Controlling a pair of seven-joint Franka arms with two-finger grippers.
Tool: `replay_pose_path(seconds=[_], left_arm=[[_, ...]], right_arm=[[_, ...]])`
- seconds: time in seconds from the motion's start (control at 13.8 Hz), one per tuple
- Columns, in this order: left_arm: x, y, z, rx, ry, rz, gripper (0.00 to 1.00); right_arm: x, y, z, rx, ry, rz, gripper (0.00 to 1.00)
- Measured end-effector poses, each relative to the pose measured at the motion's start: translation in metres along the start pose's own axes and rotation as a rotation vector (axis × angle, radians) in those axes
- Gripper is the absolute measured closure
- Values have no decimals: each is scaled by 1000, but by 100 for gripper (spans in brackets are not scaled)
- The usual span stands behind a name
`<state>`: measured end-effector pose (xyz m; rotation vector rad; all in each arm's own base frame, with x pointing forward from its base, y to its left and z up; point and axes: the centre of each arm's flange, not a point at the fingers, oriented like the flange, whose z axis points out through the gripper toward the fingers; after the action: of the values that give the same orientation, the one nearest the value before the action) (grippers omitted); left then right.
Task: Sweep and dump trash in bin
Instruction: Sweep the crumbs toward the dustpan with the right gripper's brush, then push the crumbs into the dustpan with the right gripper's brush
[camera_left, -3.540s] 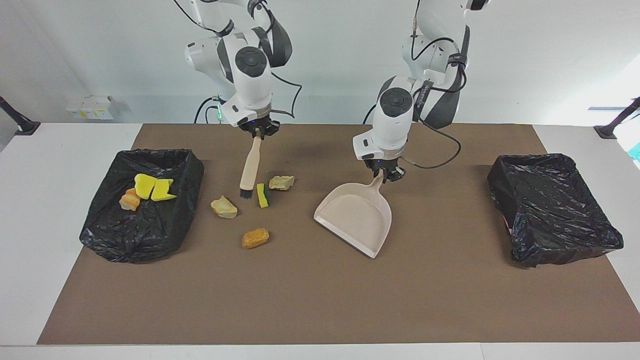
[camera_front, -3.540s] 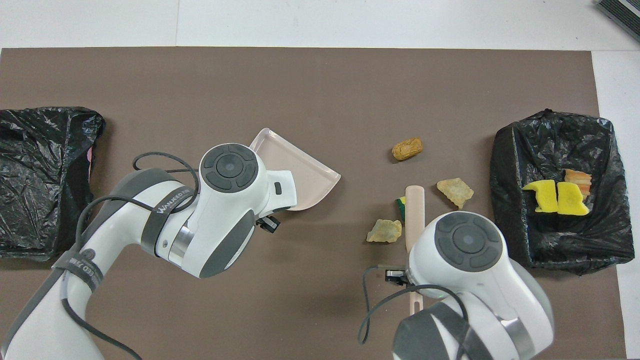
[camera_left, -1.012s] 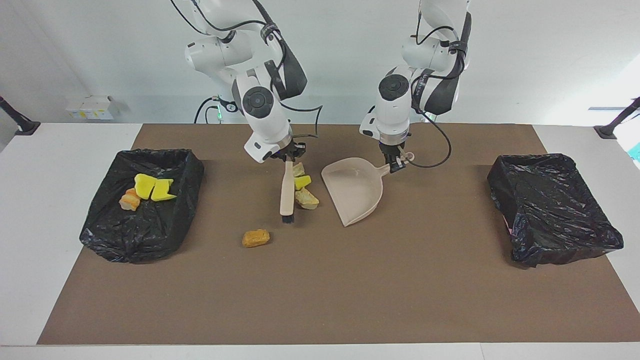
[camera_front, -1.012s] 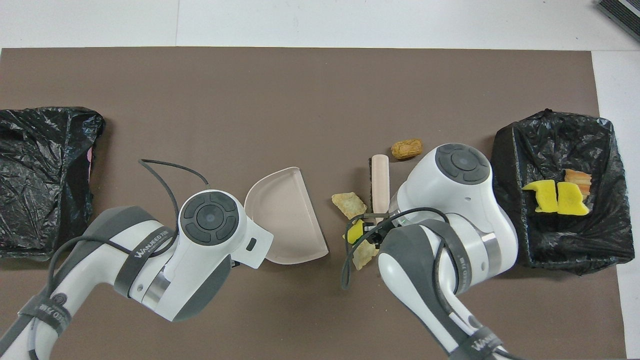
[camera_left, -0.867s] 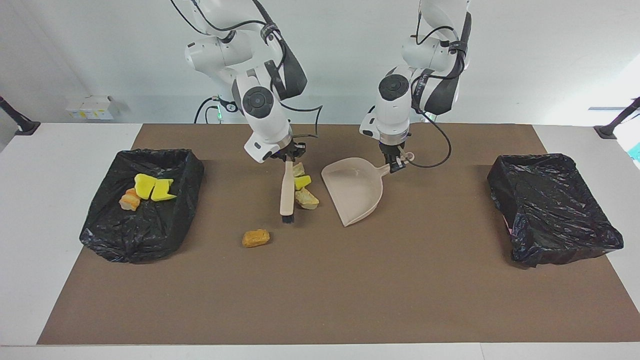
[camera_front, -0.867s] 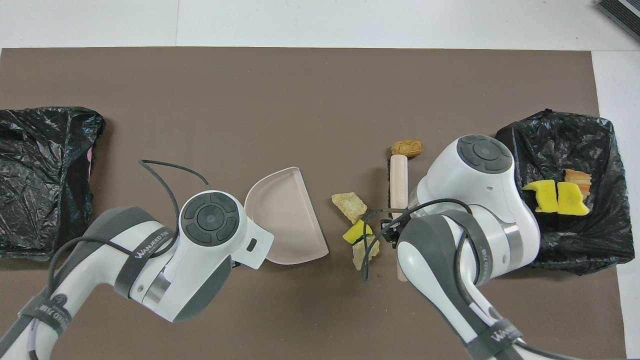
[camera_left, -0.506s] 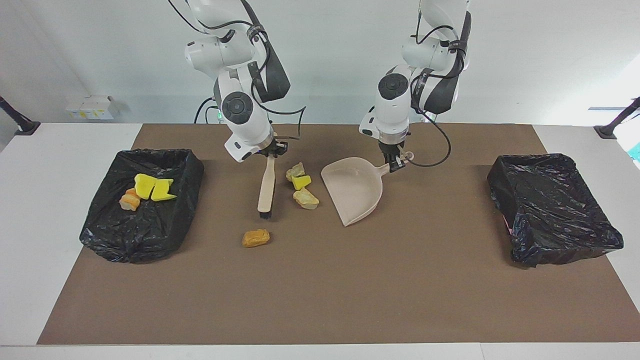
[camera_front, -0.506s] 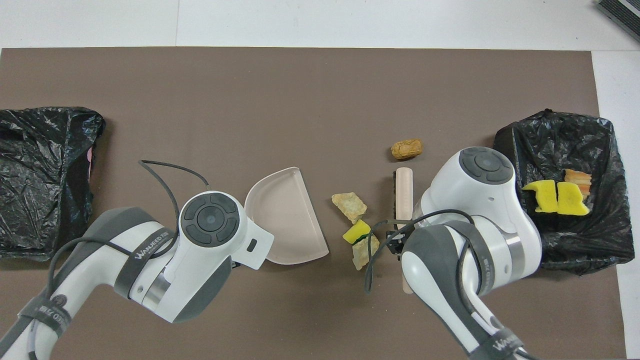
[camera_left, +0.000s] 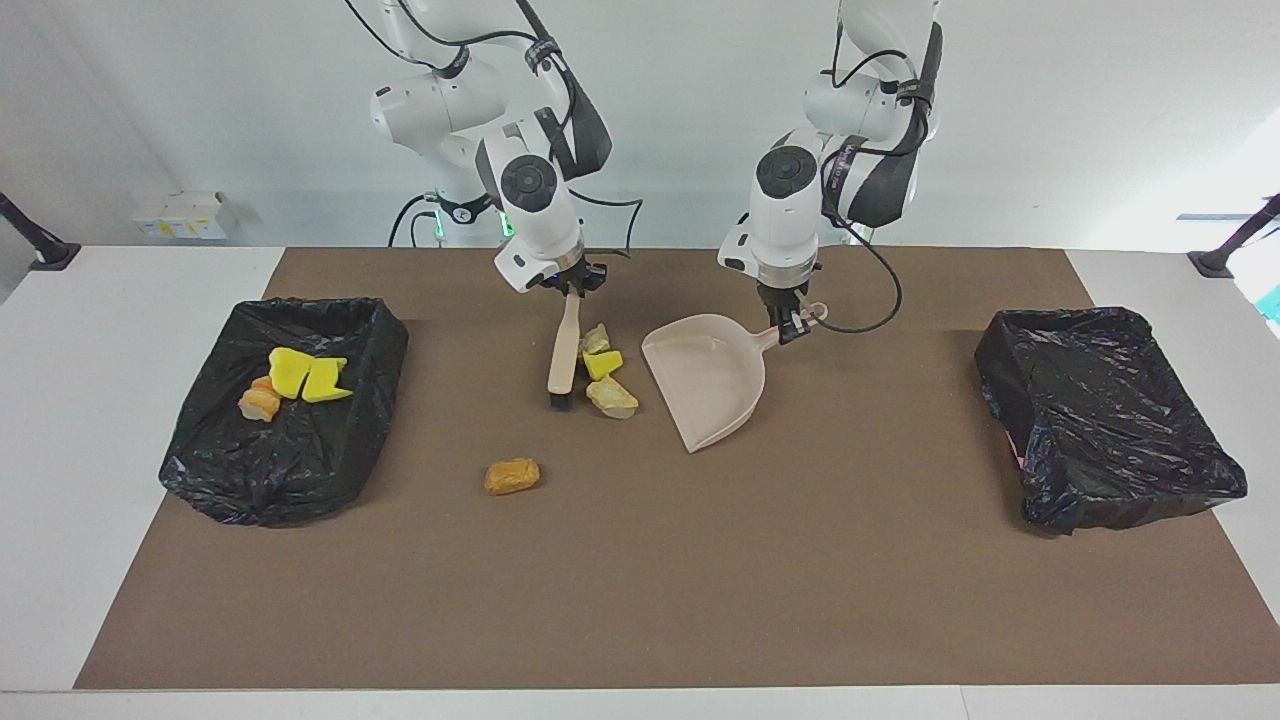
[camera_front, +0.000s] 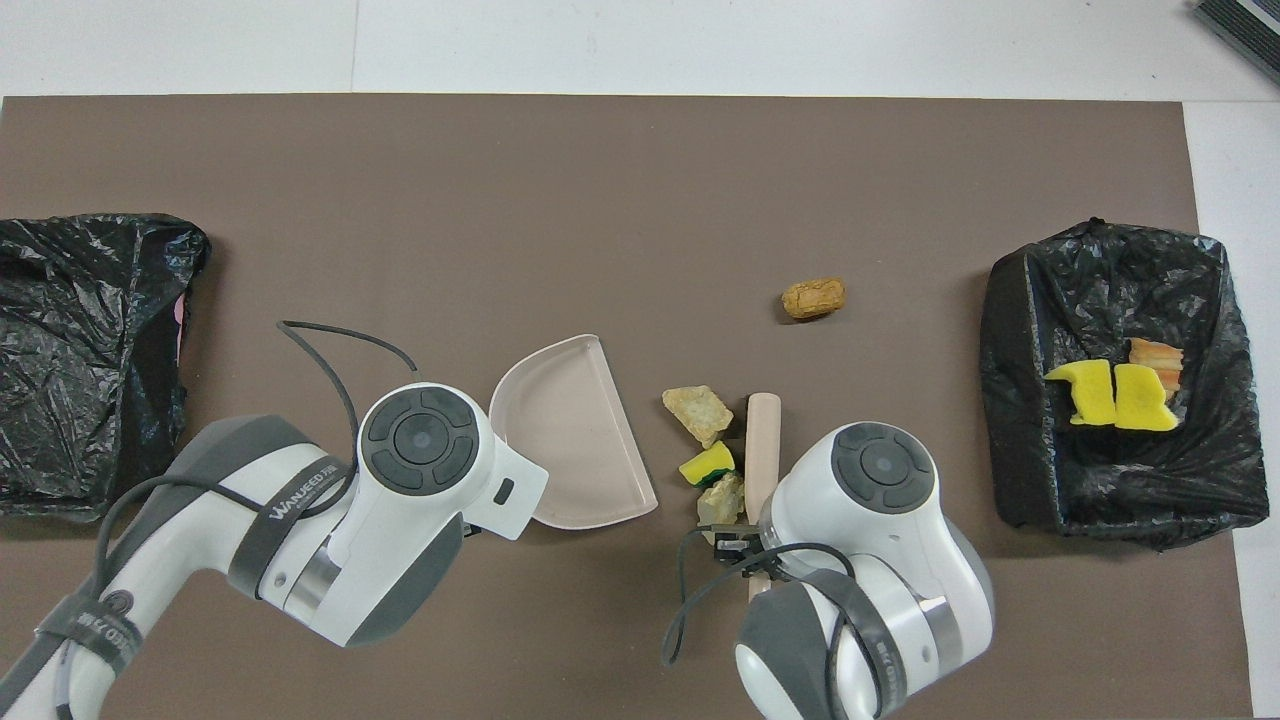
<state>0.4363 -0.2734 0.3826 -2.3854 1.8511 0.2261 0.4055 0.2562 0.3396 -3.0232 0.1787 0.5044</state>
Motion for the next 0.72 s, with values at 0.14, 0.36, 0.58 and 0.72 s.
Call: replay_pose_path(seconds=[0.14, 0.36, 0.58, 0.72], left_arm=[[0, 0, 0, 0, 0, 0, 69], [-1, 0, 1, -1, -1, -1, 69], [-1, 0, 1, -1, -1, -1, 69], [-1, 0, 1, -1, 0, -1, 69]], right_arm=[[8, -30, -4, 60, -21, 9, 74], [5, -88, -9, 101, -21, 22, 74], [-9, -129, -10, 171, -4, -10, 74], [-10, -133, -20, 180, 3, -18, 74]])
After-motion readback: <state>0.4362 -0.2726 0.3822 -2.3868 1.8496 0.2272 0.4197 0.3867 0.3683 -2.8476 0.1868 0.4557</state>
